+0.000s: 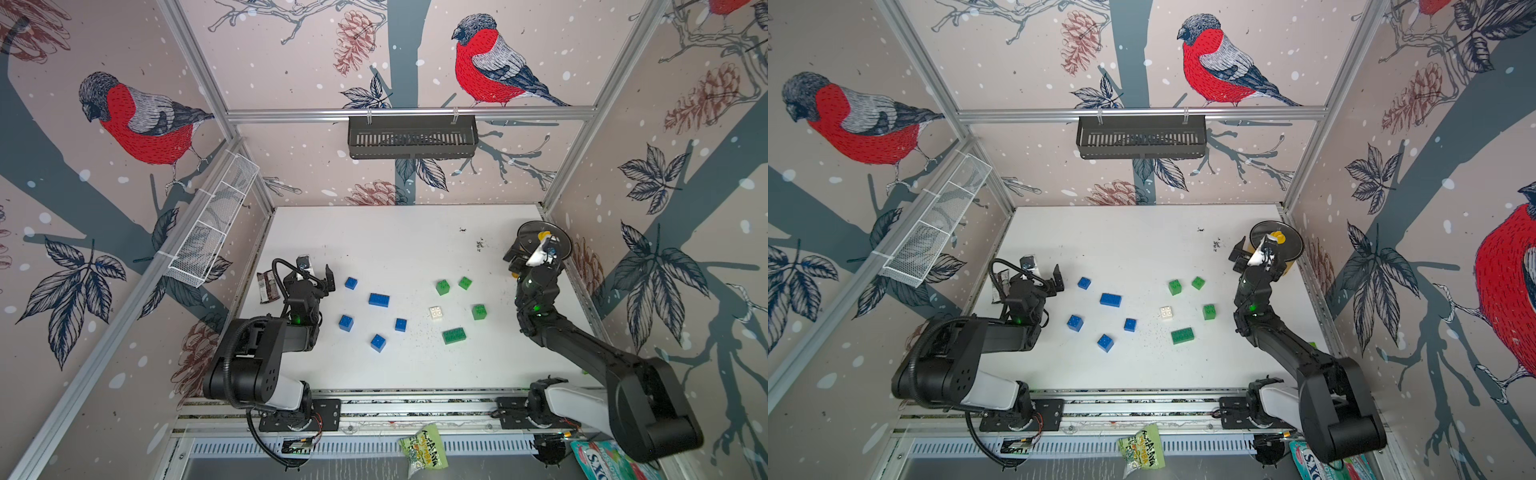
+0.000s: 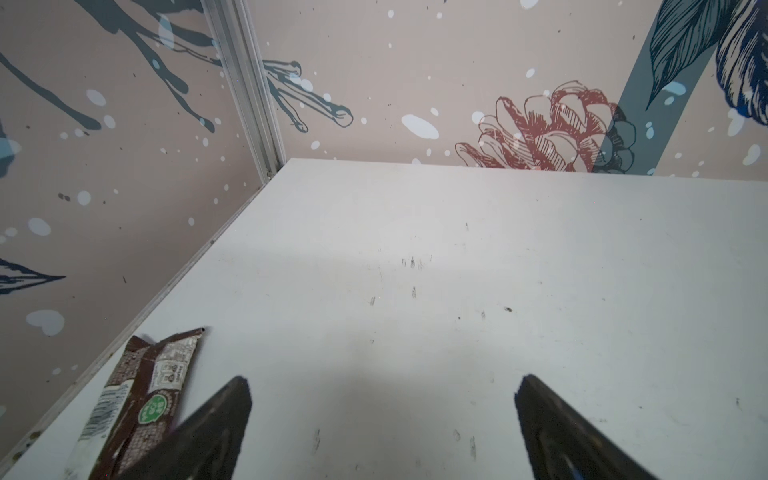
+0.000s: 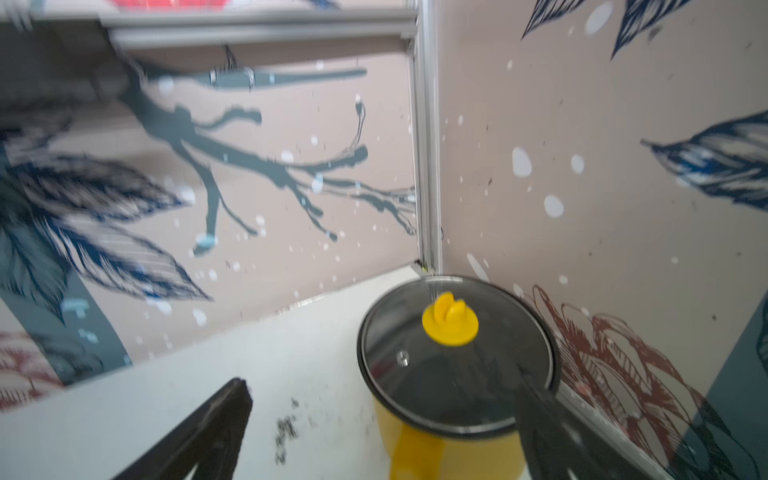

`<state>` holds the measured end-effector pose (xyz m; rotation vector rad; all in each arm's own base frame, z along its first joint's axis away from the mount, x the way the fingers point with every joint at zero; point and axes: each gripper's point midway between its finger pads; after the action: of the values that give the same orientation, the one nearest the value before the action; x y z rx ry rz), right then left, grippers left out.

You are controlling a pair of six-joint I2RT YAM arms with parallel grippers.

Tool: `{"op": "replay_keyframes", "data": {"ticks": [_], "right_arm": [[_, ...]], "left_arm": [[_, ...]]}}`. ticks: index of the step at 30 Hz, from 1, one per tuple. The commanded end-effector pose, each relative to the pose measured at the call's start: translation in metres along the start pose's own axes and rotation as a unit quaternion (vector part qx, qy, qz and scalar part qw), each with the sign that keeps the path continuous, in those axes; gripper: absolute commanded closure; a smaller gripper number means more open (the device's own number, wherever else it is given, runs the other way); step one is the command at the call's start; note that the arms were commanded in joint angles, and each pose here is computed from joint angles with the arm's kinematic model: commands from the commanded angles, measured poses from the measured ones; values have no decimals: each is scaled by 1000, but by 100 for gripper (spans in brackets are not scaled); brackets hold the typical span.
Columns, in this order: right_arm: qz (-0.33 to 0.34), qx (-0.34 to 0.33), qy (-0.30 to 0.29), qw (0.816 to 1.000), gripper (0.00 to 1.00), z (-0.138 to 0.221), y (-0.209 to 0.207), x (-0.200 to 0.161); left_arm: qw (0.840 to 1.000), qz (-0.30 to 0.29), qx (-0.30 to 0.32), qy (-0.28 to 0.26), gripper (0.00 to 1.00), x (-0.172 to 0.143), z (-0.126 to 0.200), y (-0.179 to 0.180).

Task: Assemble the letter h with lego
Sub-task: Adjust the lego brick at the center of the board.

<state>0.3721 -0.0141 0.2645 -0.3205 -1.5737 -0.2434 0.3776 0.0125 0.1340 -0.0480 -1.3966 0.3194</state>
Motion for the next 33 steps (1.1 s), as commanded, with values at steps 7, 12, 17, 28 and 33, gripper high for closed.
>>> {"op": "replay_keyframes", "data": {"ticks": [7, 12, 17, 28, 33], "right_arm": [[-230, 91, 141, 959, 1, 15, 11, -21], [-120, 96, 89, 984, 1, 47, 49, 14], [-77, 157, 140, 975, 1, 71, 92, 4], [2, 301, 228, 926, 0, 112, 169, -40], [36, 332, 229, 914, 0, 130, 194, -51]], "left_arm": [[983, 179, 37, 18, 1, 87, 4, -15], [960, 270, 53, 43, 1, 98, 14, -26], [946, 309, 82, 50, 2, 89, 25, -15], [935, 307, 43, 174, 2, 45, 47, -35], [926, 306, 27, 218, 2, 29, 53, -43]]}}
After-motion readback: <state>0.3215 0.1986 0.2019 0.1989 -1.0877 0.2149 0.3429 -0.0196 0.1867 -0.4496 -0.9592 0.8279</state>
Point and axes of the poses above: each gripper's point midway between its finger pads, its own z axis back along the fingers, its own y axis along the line the jaws close on, x = y × z, and after that the axes turned 14 degrees about z, right-handed
